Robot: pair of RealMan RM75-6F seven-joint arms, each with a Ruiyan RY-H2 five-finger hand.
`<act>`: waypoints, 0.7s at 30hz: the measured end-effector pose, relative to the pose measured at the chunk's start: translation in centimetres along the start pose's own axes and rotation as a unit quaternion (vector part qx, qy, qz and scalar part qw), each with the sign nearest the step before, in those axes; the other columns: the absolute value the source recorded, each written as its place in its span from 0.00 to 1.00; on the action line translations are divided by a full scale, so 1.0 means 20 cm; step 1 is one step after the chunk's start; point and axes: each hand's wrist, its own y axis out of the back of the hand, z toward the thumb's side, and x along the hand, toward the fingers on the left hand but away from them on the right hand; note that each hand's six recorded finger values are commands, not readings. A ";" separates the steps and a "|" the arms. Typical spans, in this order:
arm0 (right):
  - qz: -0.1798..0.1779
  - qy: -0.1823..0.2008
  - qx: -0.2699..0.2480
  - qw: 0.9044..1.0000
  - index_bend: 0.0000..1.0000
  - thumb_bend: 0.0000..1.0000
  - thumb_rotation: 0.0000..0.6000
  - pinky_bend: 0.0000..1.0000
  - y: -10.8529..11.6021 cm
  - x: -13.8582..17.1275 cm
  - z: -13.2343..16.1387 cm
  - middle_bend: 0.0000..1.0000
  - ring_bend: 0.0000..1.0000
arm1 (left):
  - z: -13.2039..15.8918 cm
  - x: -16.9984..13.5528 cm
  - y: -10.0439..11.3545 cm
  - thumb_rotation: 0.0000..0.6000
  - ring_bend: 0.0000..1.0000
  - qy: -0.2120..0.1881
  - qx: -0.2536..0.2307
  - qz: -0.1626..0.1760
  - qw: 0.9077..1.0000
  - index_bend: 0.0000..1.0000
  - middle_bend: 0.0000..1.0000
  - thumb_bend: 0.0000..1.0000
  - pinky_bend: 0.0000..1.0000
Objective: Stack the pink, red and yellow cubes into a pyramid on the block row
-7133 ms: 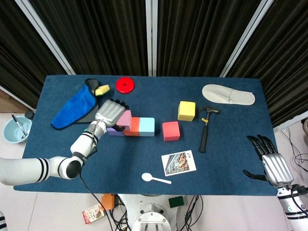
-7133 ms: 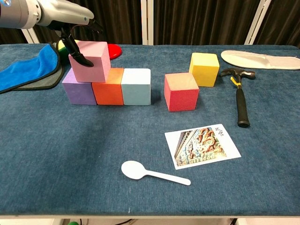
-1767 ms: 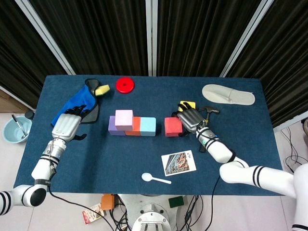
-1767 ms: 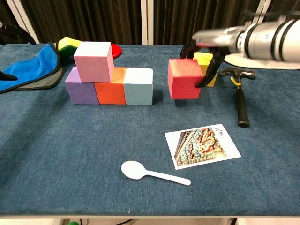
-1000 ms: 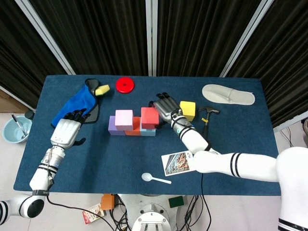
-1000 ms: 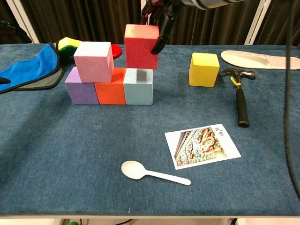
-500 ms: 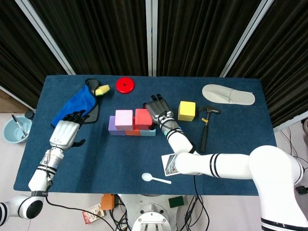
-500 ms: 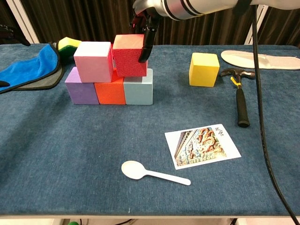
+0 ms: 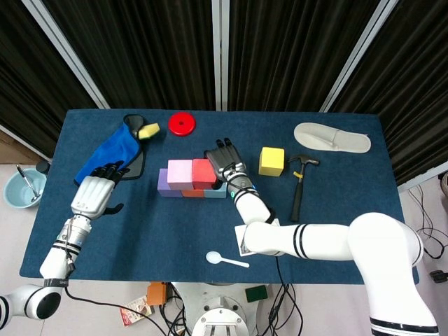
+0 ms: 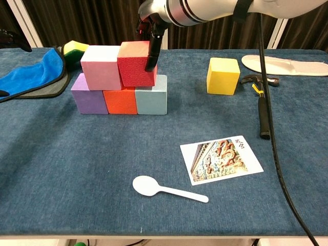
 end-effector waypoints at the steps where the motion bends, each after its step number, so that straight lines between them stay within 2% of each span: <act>1: 0.000 0.001 0.001 1.000 0.42 0.21 1.00 0.06 0.00 0.00 0.00 0.34 0.06 | 0.00 0.00 0.00 1.00 0.11 0.000 0.000 0.000 1.000 0.16 0.07 0.16 0.21; 21: 0.007 -0.002 0.007 1.000 0.42 0.21 1.00 0.06 -0.04 -0.03 0.02 0.32 0.06 | -0.01 0.00 -0.02 0.99 0.11 -0.001 -0.008 -0.005 1.000 0.16 0.07 0.16 0.21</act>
